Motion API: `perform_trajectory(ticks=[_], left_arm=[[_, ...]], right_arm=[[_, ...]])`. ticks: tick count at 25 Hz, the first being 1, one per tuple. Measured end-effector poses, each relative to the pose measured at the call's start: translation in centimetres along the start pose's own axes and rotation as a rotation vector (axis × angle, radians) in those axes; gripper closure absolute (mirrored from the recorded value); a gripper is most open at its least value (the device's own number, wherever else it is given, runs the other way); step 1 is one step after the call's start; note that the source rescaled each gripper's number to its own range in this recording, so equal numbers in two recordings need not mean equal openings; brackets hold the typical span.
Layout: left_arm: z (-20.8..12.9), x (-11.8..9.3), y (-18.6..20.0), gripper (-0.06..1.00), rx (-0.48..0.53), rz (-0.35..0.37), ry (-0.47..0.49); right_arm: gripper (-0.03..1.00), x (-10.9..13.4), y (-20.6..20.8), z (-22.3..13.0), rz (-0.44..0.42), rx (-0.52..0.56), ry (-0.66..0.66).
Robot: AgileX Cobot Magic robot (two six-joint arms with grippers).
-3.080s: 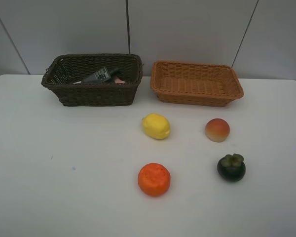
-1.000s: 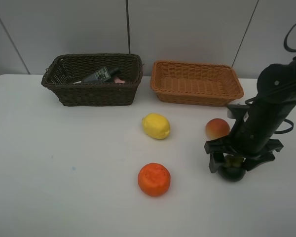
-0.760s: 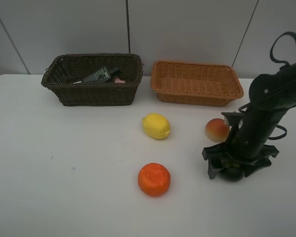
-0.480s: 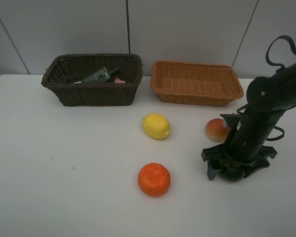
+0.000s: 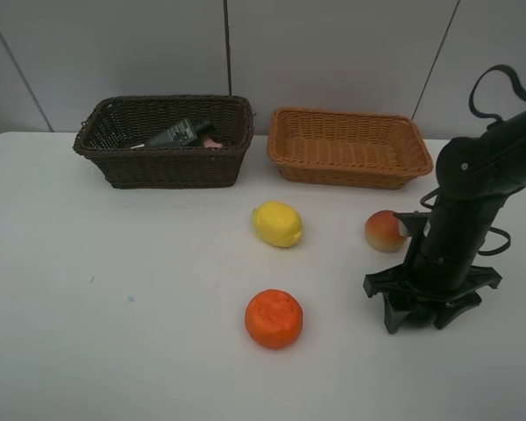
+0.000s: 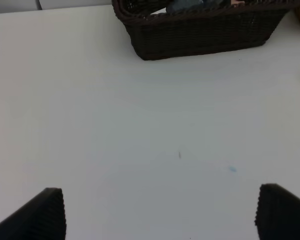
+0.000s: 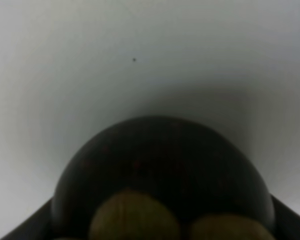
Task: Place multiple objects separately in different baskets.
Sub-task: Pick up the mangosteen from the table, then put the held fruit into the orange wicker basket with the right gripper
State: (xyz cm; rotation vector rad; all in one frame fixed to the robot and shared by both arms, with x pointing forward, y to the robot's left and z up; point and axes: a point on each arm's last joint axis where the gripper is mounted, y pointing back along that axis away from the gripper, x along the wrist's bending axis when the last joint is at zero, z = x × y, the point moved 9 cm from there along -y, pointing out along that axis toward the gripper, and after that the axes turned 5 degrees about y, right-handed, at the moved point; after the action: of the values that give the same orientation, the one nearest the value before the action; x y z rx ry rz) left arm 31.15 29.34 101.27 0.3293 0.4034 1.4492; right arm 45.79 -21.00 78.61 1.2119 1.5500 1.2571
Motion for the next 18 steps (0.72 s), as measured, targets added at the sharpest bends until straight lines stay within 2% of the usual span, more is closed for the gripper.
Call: perform_trajectory(ticks=[4,10,14,18], left_arm=[[0.0,0.0,0.0,-0.06,0.0,0.0,0.0],[0.0,0.0,0.0,-0.06,0.0,0.0,0.0],[0.0,0.0,0.0,-0.06,0.0,0.0,0.0],[0.0,0.0,0.0,-0.06,0.0,0.0,0.0]], right_arm=[[0.75,0.1,2.4,1.5,-0.005,-0.031,0.011],[0.75,-0.4,10.6,5.7,-0.057,-0.18,0.047],[0.75,-1.8,15.0,10.3,-0.094,-0.296,0.026],[0.75,-4.1,16.1,16.1,-0.101,-0.361,0.01]])
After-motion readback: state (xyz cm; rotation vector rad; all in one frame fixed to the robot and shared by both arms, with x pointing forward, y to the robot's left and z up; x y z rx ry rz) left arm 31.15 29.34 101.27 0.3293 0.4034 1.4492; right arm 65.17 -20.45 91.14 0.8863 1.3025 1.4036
